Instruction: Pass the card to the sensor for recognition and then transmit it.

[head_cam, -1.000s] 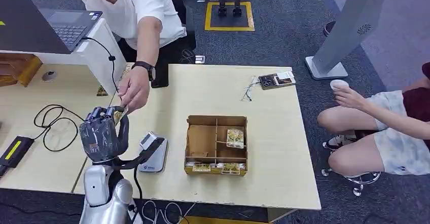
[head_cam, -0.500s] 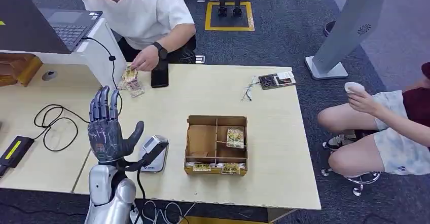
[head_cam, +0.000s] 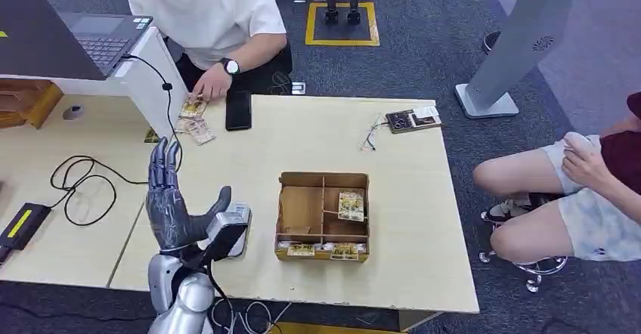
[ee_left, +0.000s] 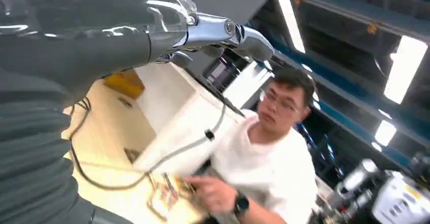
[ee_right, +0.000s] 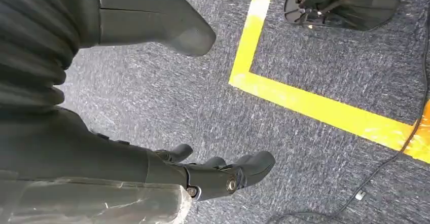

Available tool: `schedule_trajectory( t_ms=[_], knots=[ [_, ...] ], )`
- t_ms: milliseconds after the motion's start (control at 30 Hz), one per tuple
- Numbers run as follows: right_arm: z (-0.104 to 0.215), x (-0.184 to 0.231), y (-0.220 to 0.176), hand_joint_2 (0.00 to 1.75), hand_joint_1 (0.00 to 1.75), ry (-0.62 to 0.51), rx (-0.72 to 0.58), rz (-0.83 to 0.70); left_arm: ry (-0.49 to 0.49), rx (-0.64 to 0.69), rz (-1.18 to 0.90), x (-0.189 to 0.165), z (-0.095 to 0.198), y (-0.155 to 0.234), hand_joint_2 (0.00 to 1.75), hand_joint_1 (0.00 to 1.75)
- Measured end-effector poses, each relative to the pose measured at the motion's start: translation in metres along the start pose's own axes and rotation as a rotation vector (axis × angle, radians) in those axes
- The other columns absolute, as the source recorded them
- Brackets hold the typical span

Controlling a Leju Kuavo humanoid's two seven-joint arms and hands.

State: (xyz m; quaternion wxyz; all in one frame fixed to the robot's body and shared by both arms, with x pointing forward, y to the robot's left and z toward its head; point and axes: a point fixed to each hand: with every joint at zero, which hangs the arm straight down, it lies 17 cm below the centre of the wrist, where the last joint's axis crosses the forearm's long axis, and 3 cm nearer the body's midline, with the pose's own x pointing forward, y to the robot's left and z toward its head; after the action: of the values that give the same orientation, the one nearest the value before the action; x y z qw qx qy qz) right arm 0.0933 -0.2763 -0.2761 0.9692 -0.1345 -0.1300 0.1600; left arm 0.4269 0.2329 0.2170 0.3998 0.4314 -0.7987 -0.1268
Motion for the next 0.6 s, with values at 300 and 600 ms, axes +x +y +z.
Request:
schedule_trajectory(
  t_ms=[300, 600],
  knots=[
    [0.000, -0.001, -0.001, 1.75, 0.00, -0.002, -0.007, -0.004, -0.001, -0.121, 0.134, 0.030, 0.048, -0.027, 1.75, 0.00],
    [0.000, -0.003, -0.001, 1.75, 0.00, 0.000, -0.010, -0.016, -0.085, -0.188, 0.196, 0.057, 0.077, -0.025, 1.75, 0.00]
  ],
)
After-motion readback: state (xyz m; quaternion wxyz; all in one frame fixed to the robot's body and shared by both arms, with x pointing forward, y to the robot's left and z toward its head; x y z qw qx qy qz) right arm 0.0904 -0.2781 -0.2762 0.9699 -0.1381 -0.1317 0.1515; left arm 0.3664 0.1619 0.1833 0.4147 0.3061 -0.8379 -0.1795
